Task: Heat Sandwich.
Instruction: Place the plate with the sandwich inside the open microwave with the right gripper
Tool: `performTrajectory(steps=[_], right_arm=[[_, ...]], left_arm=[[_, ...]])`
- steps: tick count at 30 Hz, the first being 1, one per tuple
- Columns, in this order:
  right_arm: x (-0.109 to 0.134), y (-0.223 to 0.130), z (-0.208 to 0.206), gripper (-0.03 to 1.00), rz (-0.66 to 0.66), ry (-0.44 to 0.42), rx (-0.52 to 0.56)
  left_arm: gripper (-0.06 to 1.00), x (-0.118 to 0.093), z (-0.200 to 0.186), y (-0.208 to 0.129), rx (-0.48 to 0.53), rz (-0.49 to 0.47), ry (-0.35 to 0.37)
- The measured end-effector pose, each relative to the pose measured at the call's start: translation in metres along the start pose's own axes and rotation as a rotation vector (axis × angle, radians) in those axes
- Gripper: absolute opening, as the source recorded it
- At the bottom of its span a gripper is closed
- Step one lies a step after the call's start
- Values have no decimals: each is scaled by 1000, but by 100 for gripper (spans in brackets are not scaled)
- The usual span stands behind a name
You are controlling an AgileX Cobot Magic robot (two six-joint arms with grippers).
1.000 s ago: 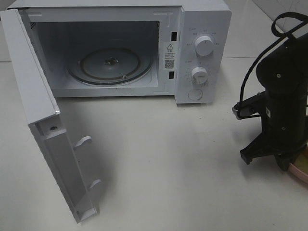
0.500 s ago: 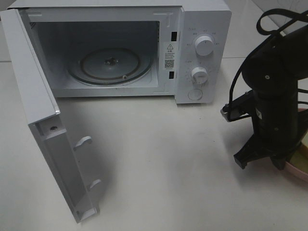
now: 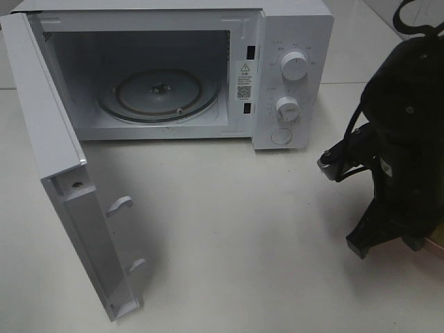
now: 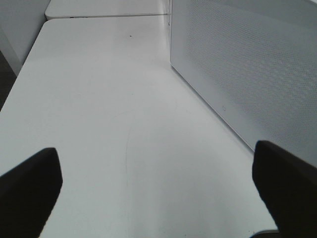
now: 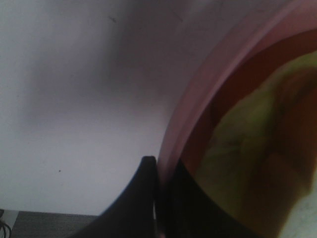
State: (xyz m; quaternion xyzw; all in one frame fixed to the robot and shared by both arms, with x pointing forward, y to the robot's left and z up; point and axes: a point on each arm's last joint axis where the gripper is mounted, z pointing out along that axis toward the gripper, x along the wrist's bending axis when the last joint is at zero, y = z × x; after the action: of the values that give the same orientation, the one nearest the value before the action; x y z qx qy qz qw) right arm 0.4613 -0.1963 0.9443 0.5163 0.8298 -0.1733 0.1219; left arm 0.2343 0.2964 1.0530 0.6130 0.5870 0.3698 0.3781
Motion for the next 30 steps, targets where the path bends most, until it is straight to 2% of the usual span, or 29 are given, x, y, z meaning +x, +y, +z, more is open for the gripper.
performTrajectory(steps=[20,30], right_arm=[[31,-43,-41,3,-170,-31,-142],[51,-57,-54,3,-337,-54,-197]], left_arm=[[99,0,0,0,0,0,0],[99,0,0,0,0,0,0]])
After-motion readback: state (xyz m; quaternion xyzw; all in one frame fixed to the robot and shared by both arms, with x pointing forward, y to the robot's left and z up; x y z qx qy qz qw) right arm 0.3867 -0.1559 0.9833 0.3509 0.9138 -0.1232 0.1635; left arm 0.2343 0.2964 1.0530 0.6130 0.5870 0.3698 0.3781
